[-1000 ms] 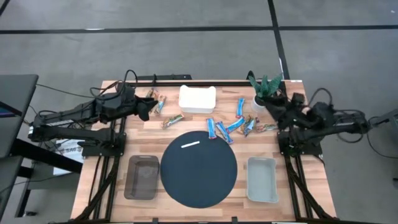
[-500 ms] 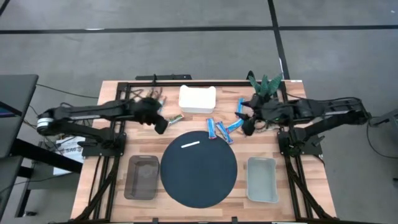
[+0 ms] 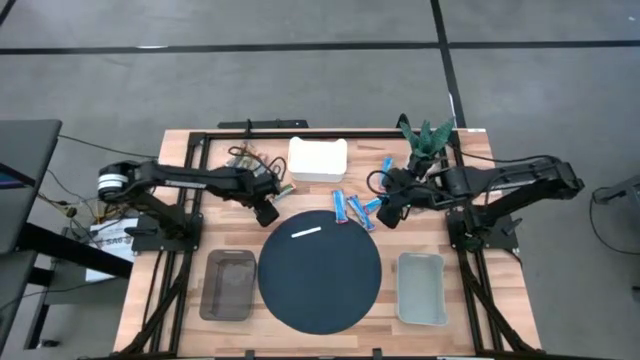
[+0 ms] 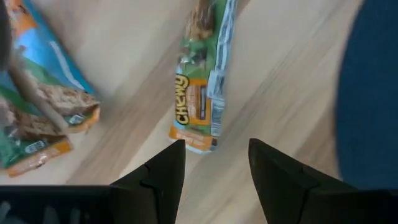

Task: Pick and place Granola Bars by type
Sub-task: Put the yellow granola bar into the white bin

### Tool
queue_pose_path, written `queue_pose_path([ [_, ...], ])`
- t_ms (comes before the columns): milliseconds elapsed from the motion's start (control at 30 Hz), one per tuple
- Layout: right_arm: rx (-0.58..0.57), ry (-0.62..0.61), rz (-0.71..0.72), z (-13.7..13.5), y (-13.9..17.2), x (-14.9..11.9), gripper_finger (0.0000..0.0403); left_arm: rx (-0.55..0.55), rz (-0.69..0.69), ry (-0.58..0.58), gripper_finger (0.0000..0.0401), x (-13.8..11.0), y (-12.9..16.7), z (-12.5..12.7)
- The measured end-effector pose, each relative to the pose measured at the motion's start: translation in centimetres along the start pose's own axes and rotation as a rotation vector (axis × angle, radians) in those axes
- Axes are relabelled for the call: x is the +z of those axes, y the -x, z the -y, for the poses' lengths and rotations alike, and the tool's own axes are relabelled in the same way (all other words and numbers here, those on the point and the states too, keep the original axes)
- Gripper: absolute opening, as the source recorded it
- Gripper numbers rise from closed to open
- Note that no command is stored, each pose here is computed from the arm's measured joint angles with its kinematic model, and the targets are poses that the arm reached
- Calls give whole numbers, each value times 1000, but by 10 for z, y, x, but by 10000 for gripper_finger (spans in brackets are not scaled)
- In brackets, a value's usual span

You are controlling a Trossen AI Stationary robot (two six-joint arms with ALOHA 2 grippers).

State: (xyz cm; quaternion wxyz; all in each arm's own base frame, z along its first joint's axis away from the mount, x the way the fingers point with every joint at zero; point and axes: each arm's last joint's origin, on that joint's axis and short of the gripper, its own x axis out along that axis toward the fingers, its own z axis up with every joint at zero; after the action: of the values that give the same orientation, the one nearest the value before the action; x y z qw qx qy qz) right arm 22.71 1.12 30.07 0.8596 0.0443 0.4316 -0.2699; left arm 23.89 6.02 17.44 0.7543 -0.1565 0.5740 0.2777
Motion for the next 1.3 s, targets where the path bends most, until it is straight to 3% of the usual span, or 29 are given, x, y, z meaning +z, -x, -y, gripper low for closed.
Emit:
queue_pose_path([
  [200,-4,43,-7,-4,-12,5,232,43,4,-52,169,6,-19,5],
  [300,80,102,59,-8,-10,12,232,31,35,-65,169,10,-24,6],
  [400,175,88,115,-5,-4,19,232,18,69,-60,169,14,-23,7],
  [633,264,57,155,7,3,25,232,5,67,-95,169,17,-26,-1],
  [933,276,40,187,9,3,29,232,2,38,-139,169,19,-28,-14],
  [1167,281,32,205,9,4,31,232,-64,-39,-132,168,17,-46,-10],
  [1300,288,23,228,8,4,33,232,-71,-36,-105,142,18,-47,-9],
])
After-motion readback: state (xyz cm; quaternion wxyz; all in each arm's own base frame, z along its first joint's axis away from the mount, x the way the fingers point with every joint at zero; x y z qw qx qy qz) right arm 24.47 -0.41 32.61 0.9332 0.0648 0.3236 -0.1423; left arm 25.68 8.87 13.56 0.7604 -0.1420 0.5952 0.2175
